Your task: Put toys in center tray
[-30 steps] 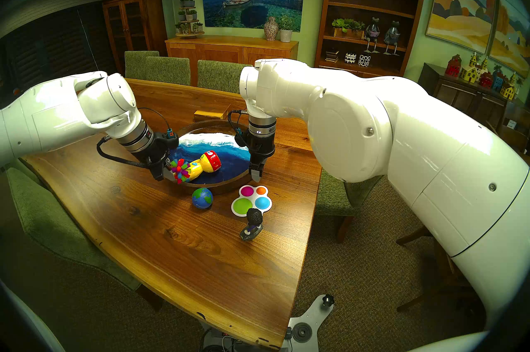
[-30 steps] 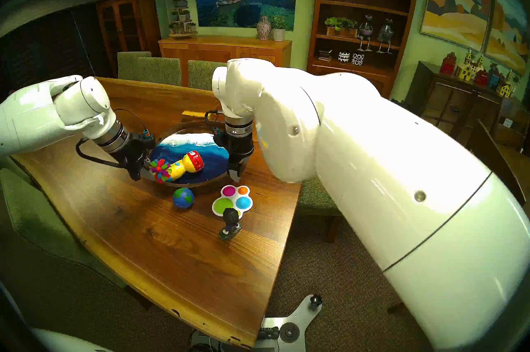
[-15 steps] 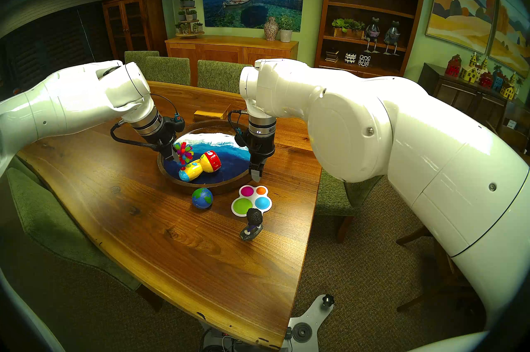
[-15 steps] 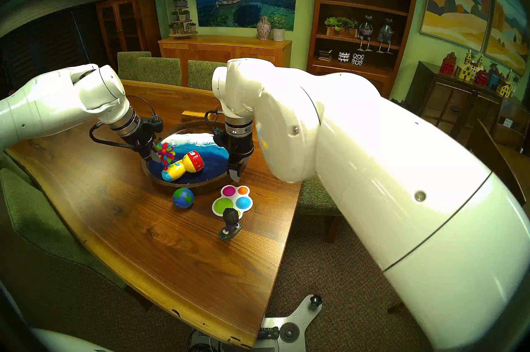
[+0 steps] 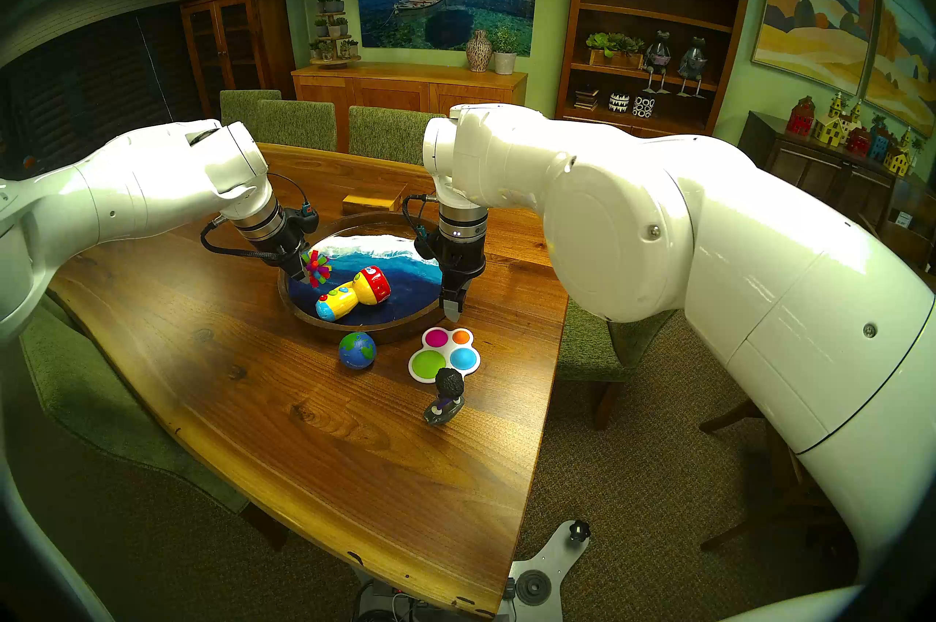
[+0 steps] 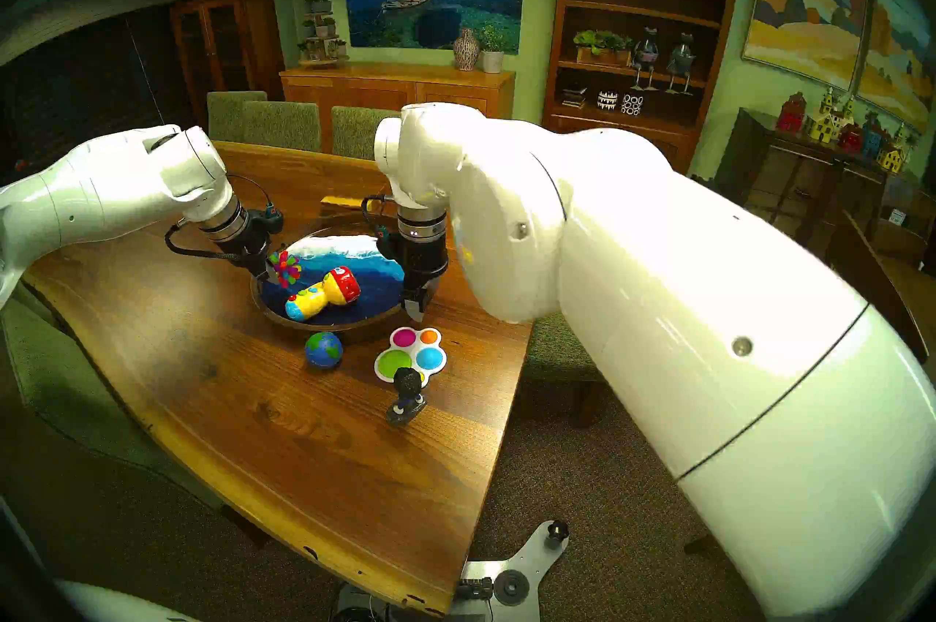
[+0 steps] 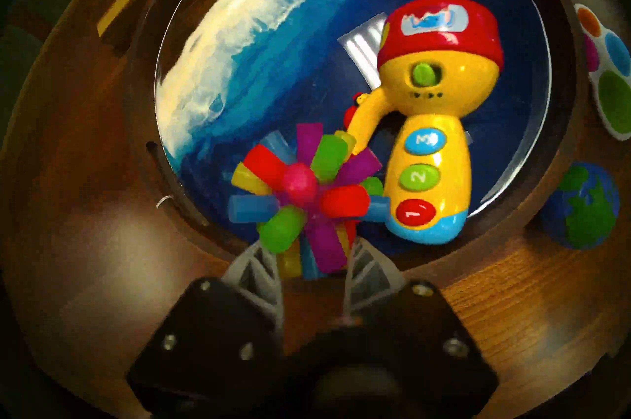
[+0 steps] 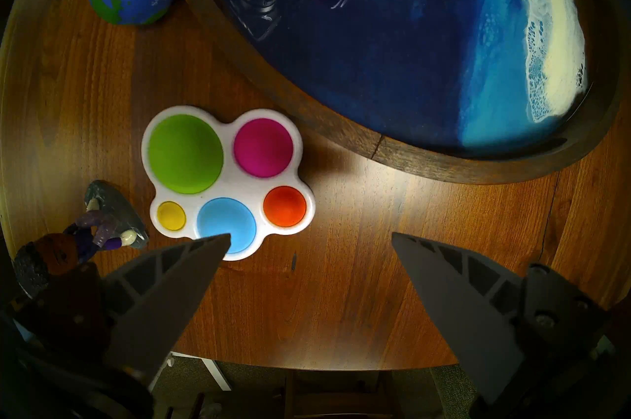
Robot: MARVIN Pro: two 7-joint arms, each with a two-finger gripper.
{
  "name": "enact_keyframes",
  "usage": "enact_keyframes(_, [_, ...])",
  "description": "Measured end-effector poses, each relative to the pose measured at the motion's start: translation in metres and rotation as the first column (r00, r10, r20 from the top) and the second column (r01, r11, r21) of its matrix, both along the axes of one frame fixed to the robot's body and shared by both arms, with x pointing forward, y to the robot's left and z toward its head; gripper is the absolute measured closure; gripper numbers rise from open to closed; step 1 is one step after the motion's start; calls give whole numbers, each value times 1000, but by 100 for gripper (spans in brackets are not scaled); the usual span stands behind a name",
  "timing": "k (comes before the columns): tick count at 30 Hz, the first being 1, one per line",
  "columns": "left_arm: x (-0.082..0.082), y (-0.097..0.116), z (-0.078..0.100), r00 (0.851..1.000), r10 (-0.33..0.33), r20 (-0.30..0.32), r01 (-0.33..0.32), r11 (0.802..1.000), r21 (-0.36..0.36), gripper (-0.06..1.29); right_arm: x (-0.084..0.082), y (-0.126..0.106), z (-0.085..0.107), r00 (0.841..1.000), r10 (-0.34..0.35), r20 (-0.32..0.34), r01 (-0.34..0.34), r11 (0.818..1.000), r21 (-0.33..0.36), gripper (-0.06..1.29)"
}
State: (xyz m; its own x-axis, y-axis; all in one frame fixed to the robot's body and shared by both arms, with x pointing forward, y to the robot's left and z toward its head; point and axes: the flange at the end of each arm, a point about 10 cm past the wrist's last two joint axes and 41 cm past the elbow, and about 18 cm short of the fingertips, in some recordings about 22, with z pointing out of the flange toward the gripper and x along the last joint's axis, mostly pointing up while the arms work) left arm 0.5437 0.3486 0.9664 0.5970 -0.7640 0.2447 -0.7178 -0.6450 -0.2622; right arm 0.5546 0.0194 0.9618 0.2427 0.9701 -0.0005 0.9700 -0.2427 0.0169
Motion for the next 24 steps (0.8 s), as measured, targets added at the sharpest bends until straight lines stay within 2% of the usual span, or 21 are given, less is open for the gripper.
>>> enact_keyframes(8, [9,11,-9,999,13,-37,-15,999,-48,59,0,0,0,1000,0,0,0,1000,0,1])
enact_keyframes(13, [12,11,-9,998,-10,-68,4,996,-87,6,0,0,0,1000,0,0,0,1000,0,1])
enact_keyframes(14, [12,10,-8,997,-17,-73,10,996,-94,2,0,0,0,1000,0,0,0,1000,0,1])
enact_keyframes(18, [9,3,-5,994,-62,-92,51,991,-123,2,0,0,0,1000,0,0,0,1000,0,1])
enact_keyframes(24, [-3,-16,9,981,-167,-101,149,975,-165,2,0,0,0,1000,0,0,0,1000,0,1])
